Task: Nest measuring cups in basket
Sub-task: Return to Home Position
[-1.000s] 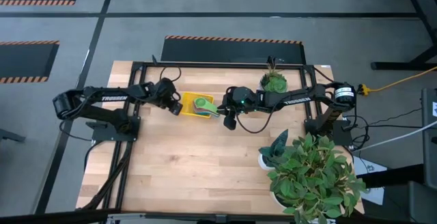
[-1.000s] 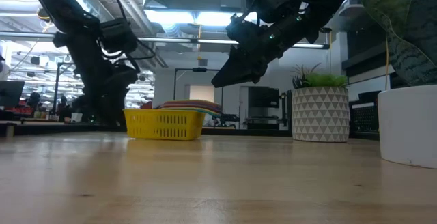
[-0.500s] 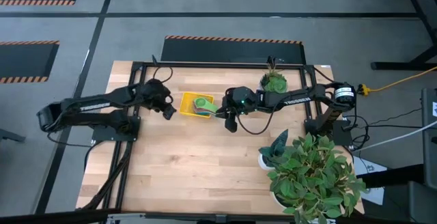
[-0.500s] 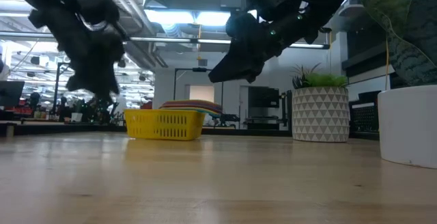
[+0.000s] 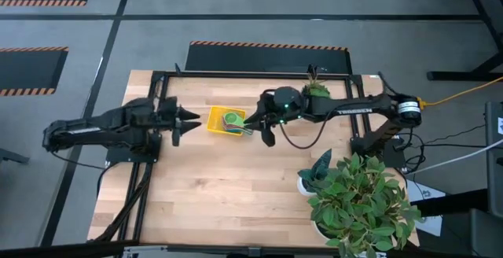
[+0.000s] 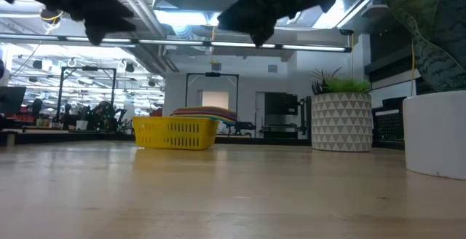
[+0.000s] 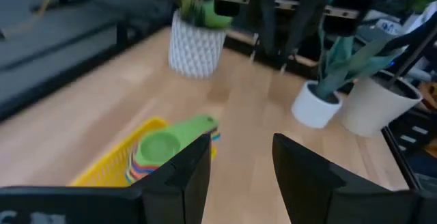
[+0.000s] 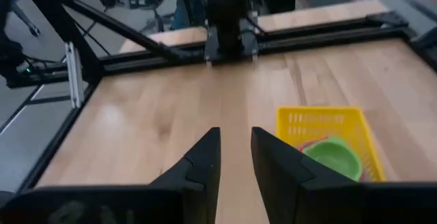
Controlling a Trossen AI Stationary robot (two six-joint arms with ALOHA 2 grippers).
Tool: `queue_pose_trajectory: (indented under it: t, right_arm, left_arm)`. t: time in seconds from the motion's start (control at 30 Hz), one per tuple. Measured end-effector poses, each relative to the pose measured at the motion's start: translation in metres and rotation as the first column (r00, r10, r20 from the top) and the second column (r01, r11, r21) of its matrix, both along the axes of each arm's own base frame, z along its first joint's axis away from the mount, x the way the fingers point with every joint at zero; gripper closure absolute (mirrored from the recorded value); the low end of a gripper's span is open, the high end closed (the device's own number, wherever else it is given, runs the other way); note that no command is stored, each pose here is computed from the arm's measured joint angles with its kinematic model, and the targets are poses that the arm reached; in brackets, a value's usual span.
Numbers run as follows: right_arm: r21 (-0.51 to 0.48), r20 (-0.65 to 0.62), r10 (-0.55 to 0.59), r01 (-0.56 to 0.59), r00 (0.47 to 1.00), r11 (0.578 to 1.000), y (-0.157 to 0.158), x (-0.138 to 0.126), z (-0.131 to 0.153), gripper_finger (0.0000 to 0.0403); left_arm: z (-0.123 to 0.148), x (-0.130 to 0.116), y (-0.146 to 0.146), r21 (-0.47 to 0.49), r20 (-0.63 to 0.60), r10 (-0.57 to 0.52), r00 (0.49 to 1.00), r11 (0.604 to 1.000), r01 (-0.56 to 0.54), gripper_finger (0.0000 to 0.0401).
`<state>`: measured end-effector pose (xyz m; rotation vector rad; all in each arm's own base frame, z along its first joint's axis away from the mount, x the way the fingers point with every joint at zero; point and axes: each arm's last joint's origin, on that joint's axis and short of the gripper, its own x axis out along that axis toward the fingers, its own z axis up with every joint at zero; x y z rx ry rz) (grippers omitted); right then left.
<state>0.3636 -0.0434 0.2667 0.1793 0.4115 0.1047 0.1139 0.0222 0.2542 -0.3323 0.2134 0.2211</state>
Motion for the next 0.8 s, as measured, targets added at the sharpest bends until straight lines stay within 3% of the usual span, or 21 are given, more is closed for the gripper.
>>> queue_pose_trajectory:
  t: [0.13,0.37,0.53,0.8]
  right_arm:
    - [-0.005,0.036,-0.001,0.001,0.999,1.0,0.001,-0.01,0.017,0.0315]
    - [-0.008,0.05,0.003,-0.003,0.999,1.0,0.005,-0.026,0.037,0.0315]
    - [-0.027,0.066,0.02,-0.018,0.998,0.999,0.009,-0.037,0.049,0.0315]
    - [-0.063,0.082,0.057,-0.052,0.995,0.997,0.019,-0.052,0.063,0.0315]
  left_arm:
    - [0.005,-0.008,-0.012,0.08,0.045,0.003,0.999,0.997,-0.006,0.0251]
    - [0.003,-0.006,-0.026,0.211,0.017,0.069,0.997,0.975,-0.071,0.0251]
    - [-0.021,-0.004,-0.035,0.265,-0.038,0.127,0.991,0.958,-0.113,0.0251]
    - [-0.06,-0.001,-0.042,0.312,-0.001,0.058,0.998,0.949,-0.054,0.0251]
